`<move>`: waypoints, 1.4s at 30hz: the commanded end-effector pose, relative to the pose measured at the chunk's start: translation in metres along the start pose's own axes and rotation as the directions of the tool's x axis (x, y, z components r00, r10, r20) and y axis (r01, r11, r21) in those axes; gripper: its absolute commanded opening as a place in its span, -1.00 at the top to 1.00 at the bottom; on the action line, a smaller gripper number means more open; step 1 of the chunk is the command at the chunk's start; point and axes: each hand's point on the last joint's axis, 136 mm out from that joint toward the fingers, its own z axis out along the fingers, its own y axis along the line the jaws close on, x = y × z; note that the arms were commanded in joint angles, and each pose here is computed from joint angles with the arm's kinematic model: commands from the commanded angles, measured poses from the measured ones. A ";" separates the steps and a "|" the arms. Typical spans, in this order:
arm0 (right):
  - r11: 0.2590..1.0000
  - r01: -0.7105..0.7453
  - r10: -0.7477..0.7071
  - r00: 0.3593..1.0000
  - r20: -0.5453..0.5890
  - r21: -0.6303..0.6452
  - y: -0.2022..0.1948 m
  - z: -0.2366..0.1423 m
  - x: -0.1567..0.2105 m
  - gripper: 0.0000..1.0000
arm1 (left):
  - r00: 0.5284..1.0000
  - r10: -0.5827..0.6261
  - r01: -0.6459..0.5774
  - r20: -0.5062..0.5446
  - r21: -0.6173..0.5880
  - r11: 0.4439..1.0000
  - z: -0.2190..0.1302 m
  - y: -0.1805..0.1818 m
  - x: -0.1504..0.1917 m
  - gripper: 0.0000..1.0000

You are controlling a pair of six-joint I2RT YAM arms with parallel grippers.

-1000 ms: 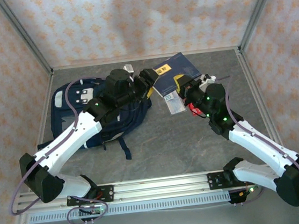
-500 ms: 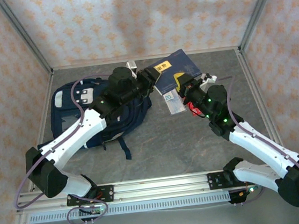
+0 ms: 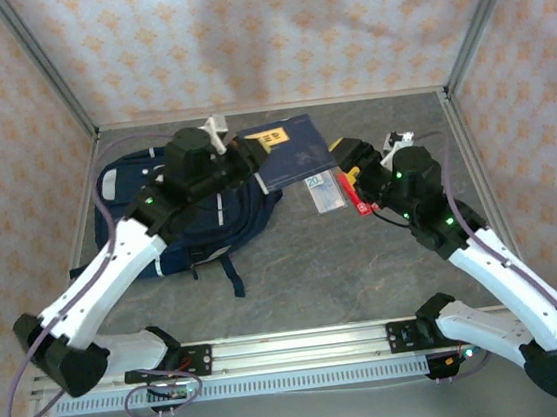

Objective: Pack the student bag

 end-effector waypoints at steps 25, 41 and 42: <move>0.783 -0.289 -0.073 0.837 -0.543 -0.551 0.045 0.008 0.050 -0.66 | 0.961 0.121 -0.036 -0.247 0.324 0.945 -0.066 -0.011 0.048 1.00; 0.763 -0.299 -0.161 0.771 -0.617 -0.573 0.052 -0.013 0.078 0.06 | 0.964 0.088 0.002 -0.249 0.338 0.941 -0.054 -0.018 0.038 1.00; 0.785 -0.275 -0.167 0.770 -0.616 -0.556 0.047 -0.011 0.081 0.11 | 0.964 0.087 0.003 -0.252 0.337 0.942 -0.053 -0.018 0.038 1.00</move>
